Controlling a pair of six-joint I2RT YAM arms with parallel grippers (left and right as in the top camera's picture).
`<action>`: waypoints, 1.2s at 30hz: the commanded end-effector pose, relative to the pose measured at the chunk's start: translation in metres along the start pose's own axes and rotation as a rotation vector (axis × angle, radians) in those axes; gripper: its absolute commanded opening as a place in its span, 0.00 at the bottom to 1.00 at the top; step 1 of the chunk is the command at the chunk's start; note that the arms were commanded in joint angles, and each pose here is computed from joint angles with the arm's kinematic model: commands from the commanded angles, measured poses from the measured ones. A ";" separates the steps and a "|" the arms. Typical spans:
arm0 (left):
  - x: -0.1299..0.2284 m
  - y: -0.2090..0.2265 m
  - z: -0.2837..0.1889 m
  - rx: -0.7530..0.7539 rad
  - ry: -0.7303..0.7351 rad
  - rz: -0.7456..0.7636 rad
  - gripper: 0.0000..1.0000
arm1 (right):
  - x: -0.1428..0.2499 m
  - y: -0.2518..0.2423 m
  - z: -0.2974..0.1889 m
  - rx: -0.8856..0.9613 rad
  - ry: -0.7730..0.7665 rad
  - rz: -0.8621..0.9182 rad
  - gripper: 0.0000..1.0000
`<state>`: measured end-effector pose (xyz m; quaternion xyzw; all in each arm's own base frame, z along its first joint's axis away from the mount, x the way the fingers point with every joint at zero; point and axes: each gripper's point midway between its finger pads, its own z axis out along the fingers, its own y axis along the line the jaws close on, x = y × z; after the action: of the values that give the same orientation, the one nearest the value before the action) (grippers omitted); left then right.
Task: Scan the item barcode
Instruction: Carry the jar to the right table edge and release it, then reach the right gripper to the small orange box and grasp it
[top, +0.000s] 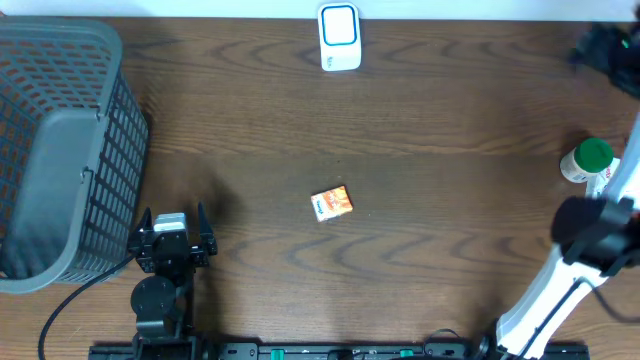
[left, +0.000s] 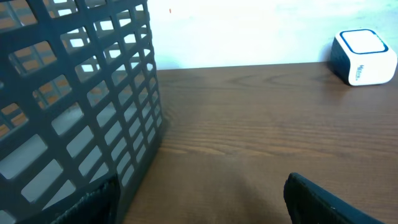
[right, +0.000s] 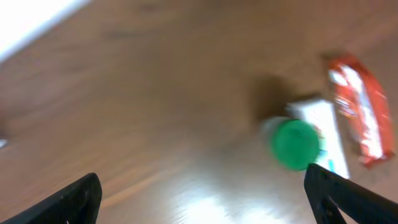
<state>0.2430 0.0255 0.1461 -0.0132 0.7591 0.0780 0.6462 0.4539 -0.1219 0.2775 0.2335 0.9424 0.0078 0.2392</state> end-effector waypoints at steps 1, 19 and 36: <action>0.018 -0.001 0.002 -0.002 0.051 -0.003 0.84 | 0.057 0.091 -0.024 -0.132 0.116 -0.160 0.99; 0.017 -0.001 0.001 -0.002 0.051 -0.003 0.84 | 0.388 0.221 0.061 -0.060 0.694 -0.795 0.01; 0.018 -0.001 0.002 -0.002 0.051 -0.003 0.84 | 0.410 0.267 0.112 -0.251 0.578 -0.793 0.01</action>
<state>0.2429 0.0255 0.1460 -0.0132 0.7592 0.0780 0.6460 0.3049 0.2851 0.0390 -0.1873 0.9774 0.0970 -0.0132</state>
